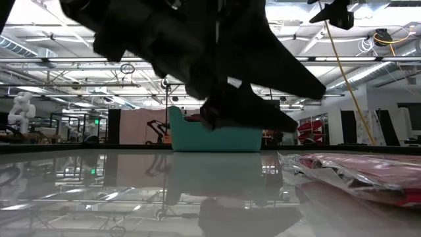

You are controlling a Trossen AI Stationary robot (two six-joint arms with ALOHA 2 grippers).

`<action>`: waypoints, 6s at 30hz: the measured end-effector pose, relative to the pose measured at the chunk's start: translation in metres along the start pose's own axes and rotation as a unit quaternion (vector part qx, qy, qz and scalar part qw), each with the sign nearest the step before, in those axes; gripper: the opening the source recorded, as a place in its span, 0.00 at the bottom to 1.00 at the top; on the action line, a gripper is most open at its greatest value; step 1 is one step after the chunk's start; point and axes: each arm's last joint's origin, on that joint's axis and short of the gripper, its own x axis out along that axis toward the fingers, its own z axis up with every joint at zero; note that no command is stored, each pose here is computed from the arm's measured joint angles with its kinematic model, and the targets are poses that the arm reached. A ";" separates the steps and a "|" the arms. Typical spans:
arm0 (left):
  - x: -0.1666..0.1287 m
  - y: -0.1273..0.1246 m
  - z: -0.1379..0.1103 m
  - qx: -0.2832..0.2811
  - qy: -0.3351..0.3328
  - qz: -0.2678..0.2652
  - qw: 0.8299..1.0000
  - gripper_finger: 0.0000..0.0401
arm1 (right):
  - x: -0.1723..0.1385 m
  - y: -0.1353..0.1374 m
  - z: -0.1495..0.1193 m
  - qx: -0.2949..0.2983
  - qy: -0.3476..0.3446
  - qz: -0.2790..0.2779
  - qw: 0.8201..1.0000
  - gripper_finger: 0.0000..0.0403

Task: Sort popcorn bags into baskets
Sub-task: Put the popcorn bag into the green bin, then return to Home Position

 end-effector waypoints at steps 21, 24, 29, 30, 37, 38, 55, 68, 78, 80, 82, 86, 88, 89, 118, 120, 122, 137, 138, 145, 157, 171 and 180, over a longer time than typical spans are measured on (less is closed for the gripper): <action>0.052 -0.008 -0.030 0.055 0.010 -0.021 0.998 0.42 | 0.042 -0.027 -0.029 0.073 0.020 0.022 0.997 0.49; 0.052 0.000 -0.029 0.065 0.025 -0.018 0.997 0.29 | 0.042 -0.026 -0.027 0.070 0.009 0.027 0.997 0.49; 0.053 0.015 -0.025 0.083 0.049 -0.036 0.995 0.04 | 0.044 -0.025 -0.022 0.063 -0.015 0.024 0.998 0.49; 0.053 0.018 -0.022 0.080 0.046 -0.040 0.995 0.03 | 0.045 -0.025 -0.021 0.063 -0.017 0.024 0.998 0.49; 0.036 0.038 0.012 0.111 0.031 -0.007 0.993 0.01 | 0.046 -0.025 -0.020 0.084 -0.017 0.024 0.996 0.49; 0.030 0.040 0.020 0.116 0.029 -0.002 0.993 0.01 | 0.045 -0.025 -0.020 0.088 -0.017 0.025 0.996 0.49; -0.109 0.097 0.149 0.235 -0.003 0.103 0.967 0.00 | 0.036 -0.025 -0.016 0.117 -0.094 -0.017 0.989 0.49; -0.231 0.196 0.199 0.233 -0.072 0.217 0.945 0.00 | 0.032 -0.019 -0.006 0.065 -0.153 0.003 0.986 0.49; -0.286 0.273 0.191 0.210 -0.080 0.234 0.946 0.00 | 0.032 -0.020 -0.006 0.078 -0.155 0.000 0.985 0.49; -0.293 0.289 0.185 0.195 -0.075 0.229 0.951 0.00 | 0.032 -0.020 -0.006 0.082 -0.159 -0.007 0.984 0.49; -0.298 0.301 0.180 0.186 -0.077 0.228 0.953 0.00 | 0.033 -0.021 -0.006 0.086 -0.162 -0.012 0.983 0.49; -0.303 0.321 0.170 0.171 -0.074 0.209 0.960 0.00 | 0.034 -0.022 -0.005 0.095 -0.168 -0.023 0.981 0.49; -0.301 0.330 0.165 0.163 -0.070 0.192 0.965 0.00 | 0.034 -0.022 -0.005 0.096 -0.170 -0.027 0.980 0.49; -0.299 0.333 0.162 0.158 -0.068 0.183 0.968 0.00 | 0.034 -0.022 -0.005 0.097 -0.170 -0.027 0.980 0.49; -0.295 0.355 0.152 0.083 -0.029 0.338 0.937 0.37 | 0.036 -0.017 0.010 -0.037 -0.235 -0.041 0.970 0.47; -0.301 0.347 0.157 0.051 -0.047 0.337 0.939 0.39 | 0.038 -0.017 0.012 -0.060 -0.236 -0.044 0.969 0.45; -0.306 0.334 0.162 0.030 -0.058 0.330 0.942 0.37 | 0.039 -0.017 0.013 -0.081 -0.235 -0.050 0.967 0.41; -0.315 0.173 0.190 0.058 -0.062 0.203 0.976 0.01 | 0.029 -0.012 0.008 -0.207 -0.232 -0.032 0.950 0.02; -0.315 0.163 0.188 0.056 -0.052 0.205 0.976 0.01 | 0.027 -0.011 0.008 -0.215 -0.234 -0.031 0.948 0.01; -0.310 0.111 0.170 0.042 -0.032 0.192 0.980 0.01 | 0.021 -0.005 0.003 -0.276 -0.238 -0.027 0.931 0.00; -0.293 0.081 0.089 -0.004 -0.103 0.184 0.977 0.00 | 0.047 -0.011 -0.024 -0.304 -0.251 0.013 0.919 0.00; -0.277 0.097 -0.013 0.053 -0.118 0.131 0.983 0.00 | 0.115 -0.062 -0.098 -0.281 -0.285 -0.056 0.915 0.00; -0.286 0.096 -0.021 0.163 -0.149 0.144 0.965 0.00 | 0.129 -0.074 -0.133 -0.307 -0.275 -0.079 0.908 0.00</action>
